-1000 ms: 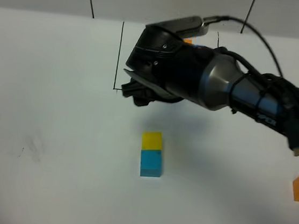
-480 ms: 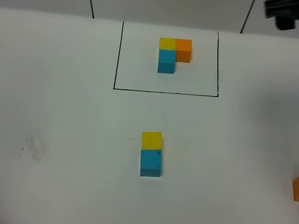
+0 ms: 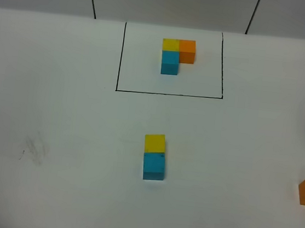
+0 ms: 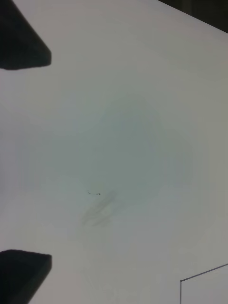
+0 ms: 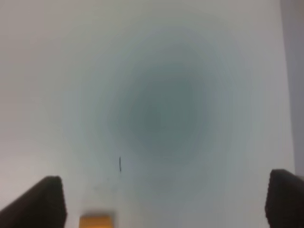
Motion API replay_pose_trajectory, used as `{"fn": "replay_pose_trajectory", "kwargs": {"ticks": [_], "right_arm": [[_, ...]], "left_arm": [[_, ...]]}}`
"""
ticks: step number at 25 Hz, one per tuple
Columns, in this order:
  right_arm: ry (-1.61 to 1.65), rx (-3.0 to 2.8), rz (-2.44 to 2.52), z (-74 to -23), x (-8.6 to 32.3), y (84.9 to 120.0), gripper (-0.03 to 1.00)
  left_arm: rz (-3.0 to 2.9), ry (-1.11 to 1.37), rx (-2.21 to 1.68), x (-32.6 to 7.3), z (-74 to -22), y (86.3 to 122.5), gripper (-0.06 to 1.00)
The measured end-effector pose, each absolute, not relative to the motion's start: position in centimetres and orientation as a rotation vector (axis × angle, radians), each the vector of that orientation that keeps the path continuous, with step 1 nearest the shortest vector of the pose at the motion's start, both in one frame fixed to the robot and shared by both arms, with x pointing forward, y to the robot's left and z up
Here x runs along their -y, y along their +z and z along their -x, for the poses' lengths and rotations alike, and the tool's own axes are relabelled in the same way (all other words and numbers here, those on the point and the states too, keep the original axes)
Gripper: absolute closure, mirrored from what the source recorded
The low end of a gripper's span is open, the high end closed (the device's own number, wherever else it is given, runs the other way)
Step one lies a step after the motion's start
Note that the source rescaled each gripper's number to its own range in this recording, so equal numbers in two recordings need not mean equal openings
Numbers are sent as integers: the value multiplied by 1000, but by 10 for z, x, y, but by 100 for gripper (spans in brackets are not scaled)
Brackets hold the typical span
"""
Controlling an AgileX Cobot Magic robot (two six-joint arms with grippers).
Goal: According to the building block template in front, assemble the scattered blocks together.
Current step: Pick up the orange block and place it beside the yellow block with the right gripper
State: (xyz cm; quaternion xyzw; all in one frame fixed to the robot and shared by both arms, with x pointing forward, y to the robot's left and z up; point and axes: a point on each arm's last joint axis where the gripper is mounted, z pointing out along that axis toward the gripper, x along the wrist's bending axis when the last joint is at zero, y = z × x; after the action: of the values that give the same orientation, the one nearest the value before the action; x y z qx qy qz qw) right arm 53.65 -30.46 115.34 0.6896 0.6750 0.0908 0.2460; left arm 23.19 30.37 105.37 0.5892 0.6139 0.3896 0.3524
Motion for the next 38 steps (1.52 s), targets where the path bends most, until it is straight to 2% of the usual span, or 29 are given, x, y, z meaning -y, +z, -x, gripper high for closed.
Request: {"fn": "replay_pose_trajectory", "kwargs": {"ticks": [4, 7, 17, 25, 38], "right_arm": [[95, -1912, -1945, -518, 313, 1115, 30], [-14, -1966, -1984, -502, 314, 1087, 33], [129, -2091, -2093, -480, 299, 1016, 33], [264, -2024, -2073, -473, 297, 979, 33], [147, -2049, -2195, -483, 305, 904, 34]], "left_arm": [[-1524, 1008, -1588, -304, -232, 1054, 31], [-1524, 1008, -1588, -304, -232, 1054, 31], [-1524, 1008, -1588, -304, -232, 1054, 31], [-1524, 1008, -1588, -304, -232, 1054, 31], [-1524, 1008, -1588, -304, -232, 1054, 31]]}}
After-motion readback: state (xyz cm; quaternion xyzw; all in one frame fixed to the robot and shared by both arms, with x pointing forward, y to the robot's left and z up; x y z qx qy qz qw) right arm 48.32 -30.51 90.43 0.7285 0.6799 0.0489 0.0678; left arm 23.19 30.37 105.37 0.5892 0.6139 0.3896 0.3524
